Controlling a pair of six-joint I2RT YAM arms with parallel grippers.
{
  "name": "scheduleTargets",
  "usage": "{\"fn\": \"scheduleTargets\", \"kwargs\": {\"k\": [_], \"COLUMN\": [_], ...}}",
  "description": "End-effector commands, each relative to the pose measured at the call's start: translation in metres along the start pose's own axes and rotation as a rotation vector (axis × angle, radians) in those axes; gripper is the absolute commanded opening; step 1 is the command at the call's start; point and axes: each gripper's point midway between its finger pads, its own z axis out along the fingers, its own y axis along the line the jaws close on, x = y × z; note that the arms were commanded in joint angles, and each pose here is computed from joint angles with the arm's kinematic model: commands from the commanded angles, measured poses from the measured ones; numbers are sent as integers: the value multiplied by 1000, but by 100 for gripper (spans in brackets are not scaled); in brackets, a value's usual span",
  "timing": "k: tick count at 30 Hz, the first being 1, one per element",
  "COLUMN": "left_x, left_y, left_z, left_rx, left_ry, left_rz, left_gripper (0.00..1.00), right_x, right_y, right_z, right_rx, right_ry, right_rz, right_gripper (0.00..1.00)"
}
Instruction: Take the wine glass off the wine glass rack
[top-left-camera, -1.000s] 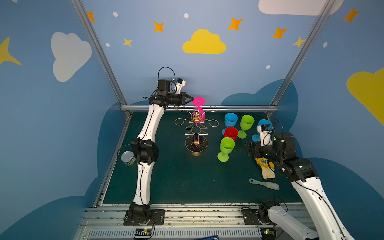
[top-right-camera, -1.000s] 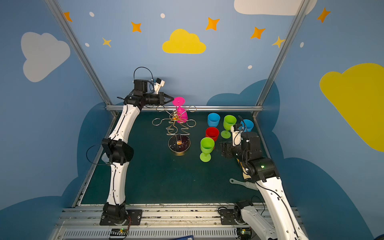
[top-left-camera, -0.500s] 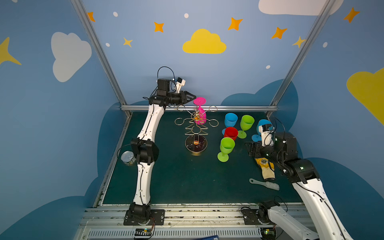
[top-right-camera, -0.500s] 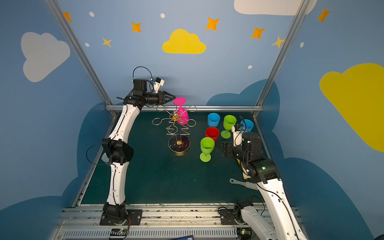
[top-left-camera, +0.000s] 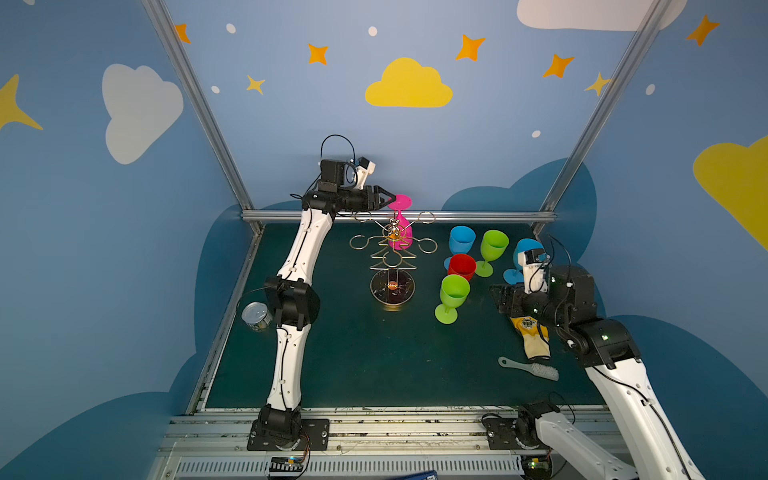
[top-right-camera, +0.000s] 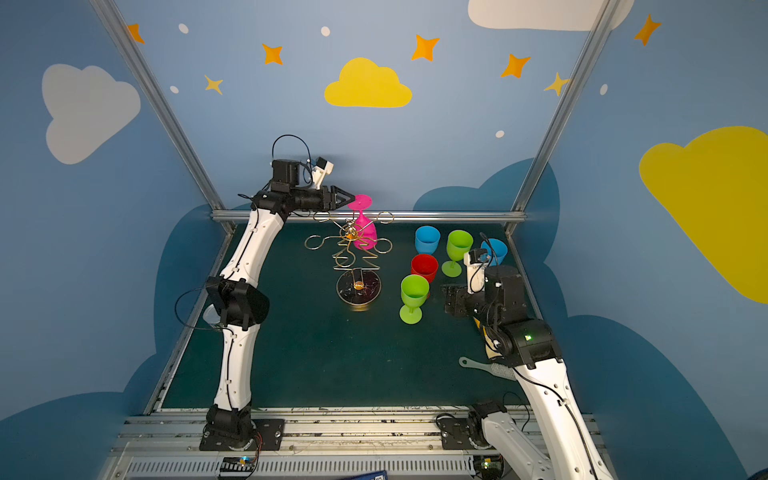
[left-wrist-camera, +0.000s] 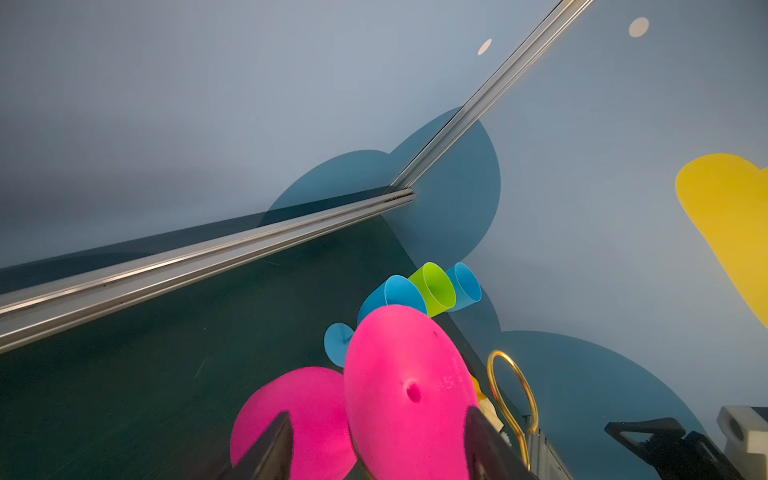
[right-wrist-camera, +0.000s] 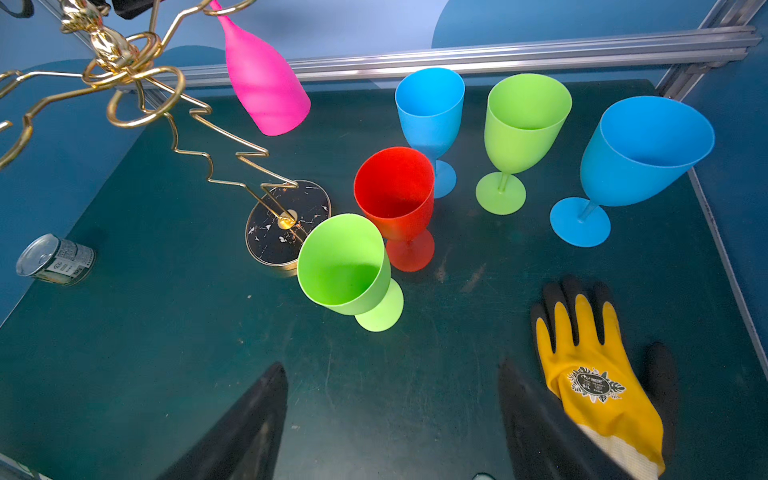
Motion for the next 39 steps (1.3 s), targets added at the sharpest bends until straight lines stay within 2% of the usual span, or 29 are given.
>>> {"fn": "scheduleTargets", "kwargs": {"k": [1, 6, 13, 16, 19, 26, 34, 39], "left_x": [8, 10, 12, 8, 3, 4, 9, 3], "left_y": [8, 12, 14, 11, 8, 5, 8, 1], "left_z": [11, 15, 16, 12, 9, 7, 8, 4], "left_rx": [-2, -11, -19, -26, -36, -33, -31, -12], "left_ry": [19, 22, 28, 17, 4, 11, 27, 11], "left_rz": [9, 15, 18, 35, 55, 76, 73, 73], "left_gripper": [61, 56, 40, 41, 49, 47, 30, 16], "right_x": [-2, -4, -8, -9, -11, -20, -25, -25], "right_y": [-3, -2, -3, -3, -1, 2, 3, 2], "right_z": [-6, -6, -5, -4, -2, 2, 3, 3], "right_rx": [16, 16, 18, 17, 10, -2, -5, -3], "right_ry": [-6, -8, -15, -15, -13, -23, -31, -33], "right_rz": [-7, -5, -4, -3, -8, -14, -16, -15], "right_gripper": [78, 78, 78, 78, 78, 78, 78, 78]}}
